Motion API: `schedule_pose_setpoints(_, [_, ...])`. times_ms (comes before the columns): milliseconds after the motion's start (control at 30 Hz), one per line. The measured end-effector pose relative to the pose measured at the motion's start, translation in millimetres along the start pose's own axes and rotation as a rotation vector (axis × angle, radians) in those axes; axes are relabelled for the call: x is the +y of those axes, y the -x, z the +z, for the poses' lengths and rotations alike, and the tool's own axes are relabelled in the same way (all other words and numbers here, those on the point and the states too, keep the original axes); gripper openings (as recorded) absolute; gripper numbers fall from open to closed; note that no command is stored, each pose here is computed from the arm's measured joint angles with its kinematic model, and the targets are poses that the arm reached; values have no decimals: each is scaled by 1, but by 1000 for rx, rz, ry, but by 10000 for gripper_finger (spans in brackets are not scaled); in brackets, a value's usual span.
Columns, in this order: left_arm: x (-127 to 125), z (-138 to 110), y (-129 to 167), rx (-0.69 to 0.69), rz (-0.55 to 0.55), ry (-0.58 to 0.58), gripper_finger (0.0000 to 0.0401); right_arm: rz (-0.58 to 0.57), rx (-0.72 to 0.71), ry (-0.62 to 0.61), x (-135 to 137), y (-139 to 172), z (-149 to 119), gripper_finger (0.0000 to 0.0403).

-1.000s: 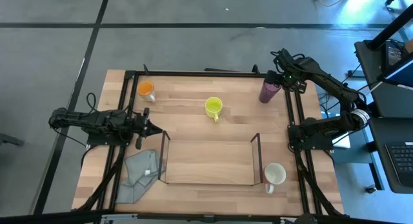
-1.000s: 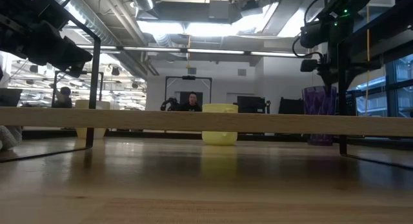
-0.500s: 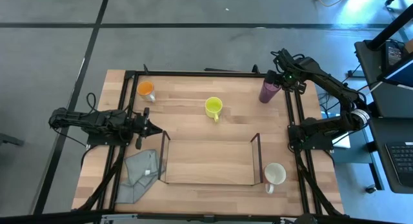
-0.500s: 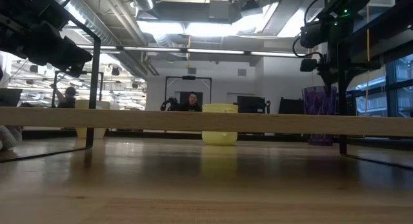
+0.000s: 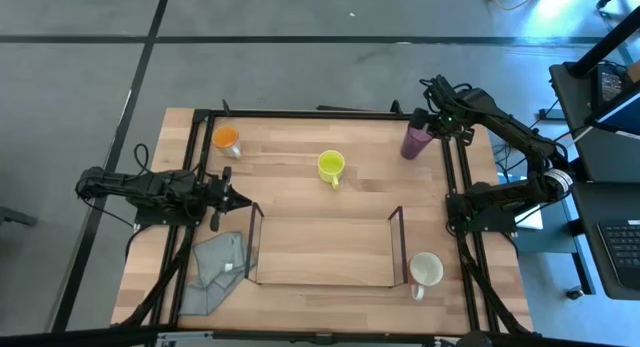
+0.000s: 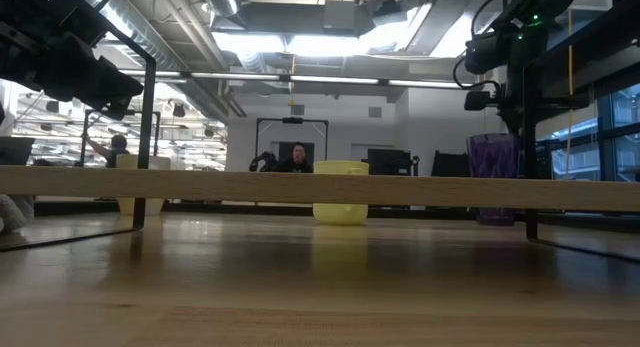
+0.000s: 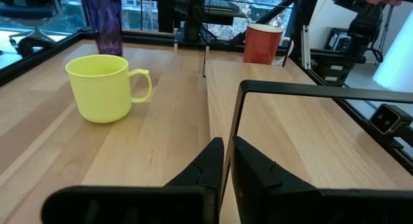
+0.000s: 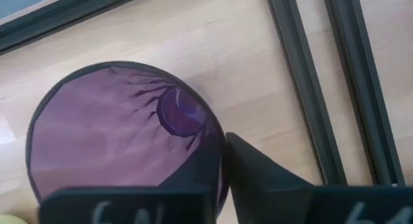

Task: Stack small to large cups/mugs on shelf
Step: Put the violet cup on the shelf

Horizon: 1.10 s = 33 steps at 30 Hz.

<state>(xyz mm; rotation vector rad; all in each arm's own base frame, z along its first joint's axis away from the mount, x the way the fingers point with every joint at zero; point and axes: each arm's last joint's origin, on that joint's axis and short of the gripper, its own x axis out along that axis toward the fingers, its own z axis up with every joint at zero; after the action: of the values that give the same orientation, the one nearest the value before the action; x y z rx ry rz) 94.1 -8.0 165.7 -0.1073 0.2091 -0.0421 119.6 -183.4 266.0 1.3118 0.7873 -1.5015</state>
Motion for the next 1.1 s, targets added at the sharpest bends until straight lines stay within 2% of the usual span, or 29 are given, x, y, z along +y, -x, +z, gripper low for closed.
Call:
schedule_pose_setpoints(100, [0,0,0,0,0,0,25,10,-6,30,2,8,2,11])
schedule_pose_setpoints(300, [0,0,0,0,0,0,25,25,-17,79,5,39,7,15])
schedule_pose_setpoints(467, [0,0,0,0,0,0,25,62,16,126,13,64,-4,11])
schedule_pose_setpoints(633, [0,0,0,0,0,0,25,167,21,206,30,96,-28,13])
schedule_pose_setpoints(767, [0,0,0,-1,0,0,25,152,29,263,31,119,-51,12])
schedule_pose_setpoints(900, [0,0,0,-1,0,0,25,138,65,365,30,131,-79,12])
schedule_pose_setpoints(1100, [0,0,0,-1,0,0,25,219,79,499,39,139,-119,12])
